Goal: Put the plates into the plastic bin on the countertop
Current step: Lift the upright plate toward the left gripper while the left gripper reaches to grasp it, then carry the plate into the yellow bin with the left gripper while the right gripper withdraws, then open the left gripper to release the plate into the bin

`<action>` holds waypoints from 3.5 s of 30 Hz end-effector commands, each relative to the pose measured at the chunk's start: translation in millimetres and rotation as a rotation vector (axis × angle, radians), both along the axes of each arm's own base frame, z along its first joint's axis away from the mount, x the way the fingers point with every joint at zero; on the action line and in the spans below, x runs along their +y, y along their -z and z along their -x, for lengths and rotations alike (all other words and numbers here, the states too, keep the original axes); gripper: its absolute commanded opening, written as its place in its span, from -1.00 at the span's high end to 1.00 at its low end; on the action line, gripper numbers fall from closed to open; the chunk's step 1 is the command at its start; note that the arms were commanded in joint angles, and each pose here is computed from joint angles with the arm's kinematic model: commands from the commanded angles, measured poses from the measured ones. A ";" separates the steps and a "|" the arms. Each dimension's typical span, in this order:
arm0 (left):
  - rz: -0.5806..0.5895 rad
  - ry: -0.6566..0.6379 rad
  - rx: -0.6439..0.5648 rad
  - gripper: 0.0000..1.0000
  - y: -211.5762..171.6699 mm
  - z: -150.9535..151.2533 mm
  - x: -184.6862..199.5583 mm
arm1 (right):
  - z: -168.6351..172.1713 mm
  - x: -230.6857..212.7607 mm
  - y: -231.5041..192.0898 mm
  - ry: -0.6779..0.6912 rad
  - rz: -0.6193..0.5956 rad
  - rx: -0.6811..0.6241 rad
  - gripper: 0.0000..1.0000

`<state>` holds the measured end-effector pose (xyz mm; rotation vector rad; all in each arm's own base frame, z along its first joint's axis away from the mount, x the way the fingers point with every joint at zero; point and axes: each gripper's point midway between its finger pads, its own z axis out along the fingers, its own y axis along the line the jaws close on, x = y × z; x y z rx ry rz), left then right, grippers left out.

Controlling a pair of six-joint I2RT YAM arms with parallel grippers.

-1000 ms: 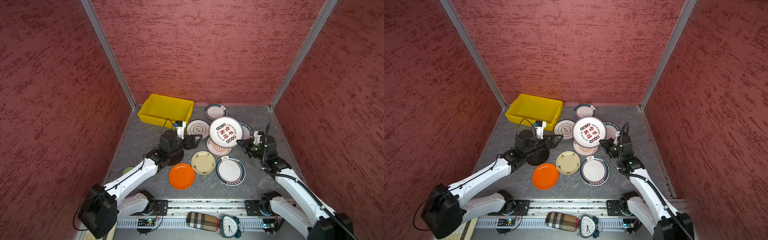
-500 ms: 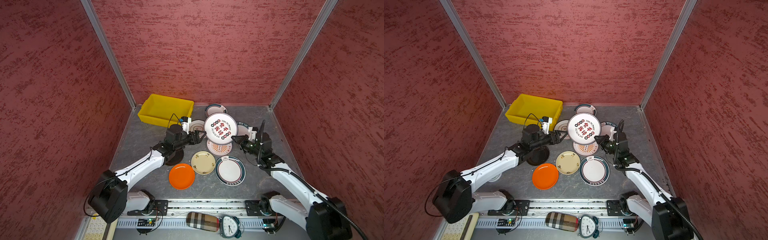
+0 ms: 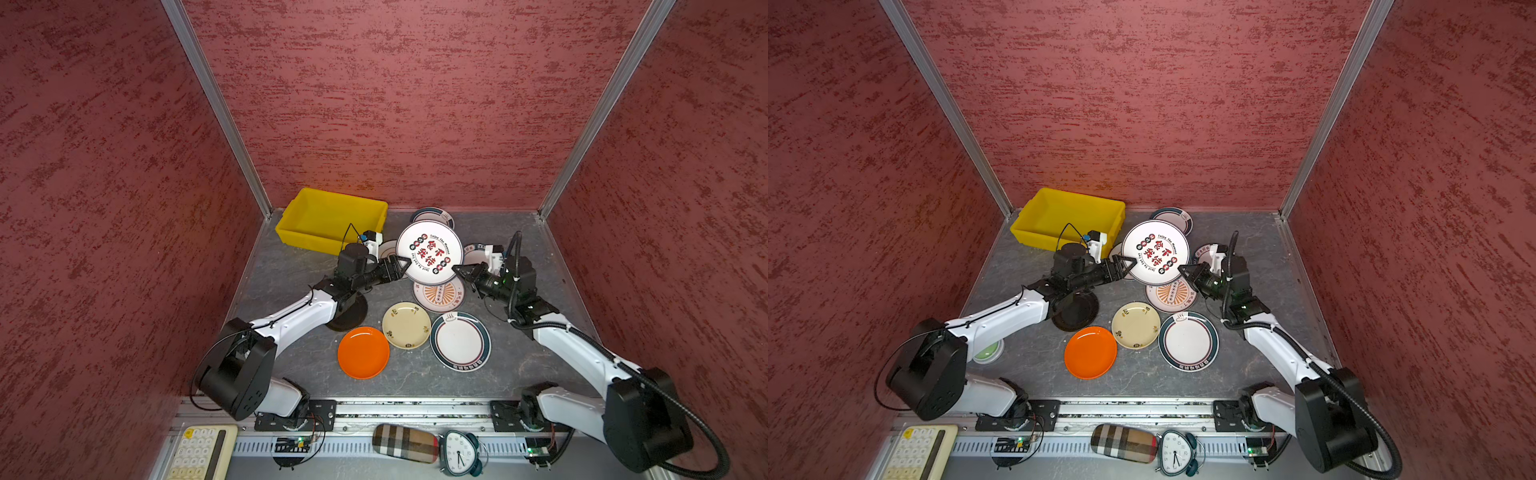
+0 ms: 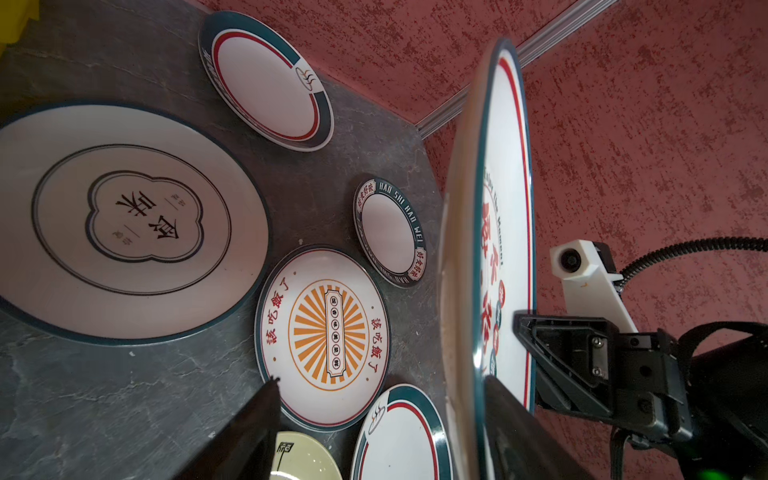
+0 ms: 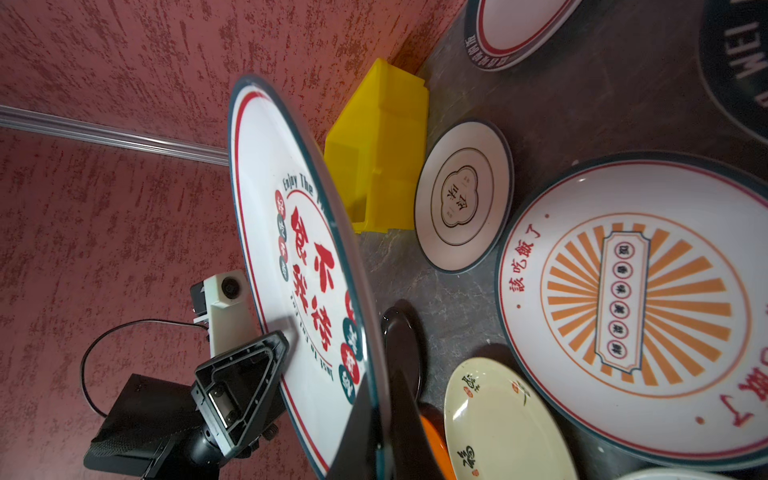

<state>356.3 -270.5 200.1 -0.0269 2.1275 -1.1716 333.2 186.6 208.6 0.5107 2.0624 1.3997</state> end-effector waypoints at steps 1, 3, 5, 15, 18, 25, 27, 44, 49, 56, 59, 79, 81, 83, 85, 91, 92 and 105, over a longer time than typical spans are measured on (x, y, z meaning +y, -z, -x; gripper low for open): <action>0.052 0.016 -0.010 -0.41 -9.0 -9.3 -1.4 | -2.5 10.6 -34.2 -0.043 -0.062 -0.126 1.00; 0.070 0.008 0.001 -0.37 -5.8 -13.1 1.6 | -3.3 12.9 -31.2 -0.053 -0.042 -0.118 1.00; 0.077 0.003 0.005 -0.31 -4.4 -15.9 3.8 | -4.0 13.6 -27.6 -0.058 -0.022 -0.109 1.00; 0.050 -0.027 0.011 0.71 -2.8 -27.2 9.2 | -8.1 18.0 -16.9 -0.083 0.048 -0.080 1.00; 0.033 -0.017 0.032 0.91 0.6 -29.4 6.8 | -9.1 18.7 -9.9 -0.083 0.061 -0.064 1.00; -0.007 -0.061 0.069 1.00 1.2 -46.3 33.4 | -15.6 12.2 0.0 -0.064 0.162 -0.012 -0.96; -0.022 -0.134 0.073 1.00 0.3 -58.1 57.9 | -17.2 5.2 -0.4 -0.045 0.231 0.007 -0.97; -0.323 -0.644 0.064 1.00 -29.1 -138.3 226.1 | -26.0 -3.7 -80.3 -0.004 0.303 0.012 -0.98; -0.324 -0.691 0.126 1.00 -7.0 -176.1 250.0 | -28.0 5.4 -93.5 -0.043 0.270 -0.012 -0.98; -0.353 -0.671 0.215 1.00 35.8 -198.0 250.3 | -23.7 10.4 -108.4 -0.067 0.228 -0.056 -0.98; -0.389 -0.653 0.237 1.00 52.4 -204.3 247.1 | -28.1 7.6 -105.5 -0.048 0.242 -0.048 -0.98; -0.432 -0.574 0.293 0.27 81.5 -216.1 237.0 | -25.5 9.1 -125.9 -0.069 0.152 -0.103 -0.98; -0.432 -0.575 0.291 0.09 80.8 -217.1 237.3 | -26.2 10.0 -129.4 -0.074 0.137 -0.107 -0.98; -0.434 -0.573 0.290 -0.02 80.3 -216.9 236.2 | -28.5 11.2 -132.0 -0.072 0.124 -0.117 -0.98; -0.436 -0.573 0.286 -0.19 78.5 -216.7 235.5 | -30.2 13.2 -126.3 -0.072 0.103 -0.102 -0.98; -0.457 -0.570 0.244 -0.66 66.2 -217.4 230.2 | -32.5 18.3 -116.1 -0.099 0.091 -0.073 -0.98; -0.461 -0.571 0.234 -0.68 62.7 -217.7 228.2 | -33.3 16.1 -116.8 -0.084 0.097 -0.077 -0.98; -0.486 -0.584 0.077 -0.99 2.1 -202.1 207.6 | -38.8 8.3 -103.5 -0.030 0.118 -0.053 -0.98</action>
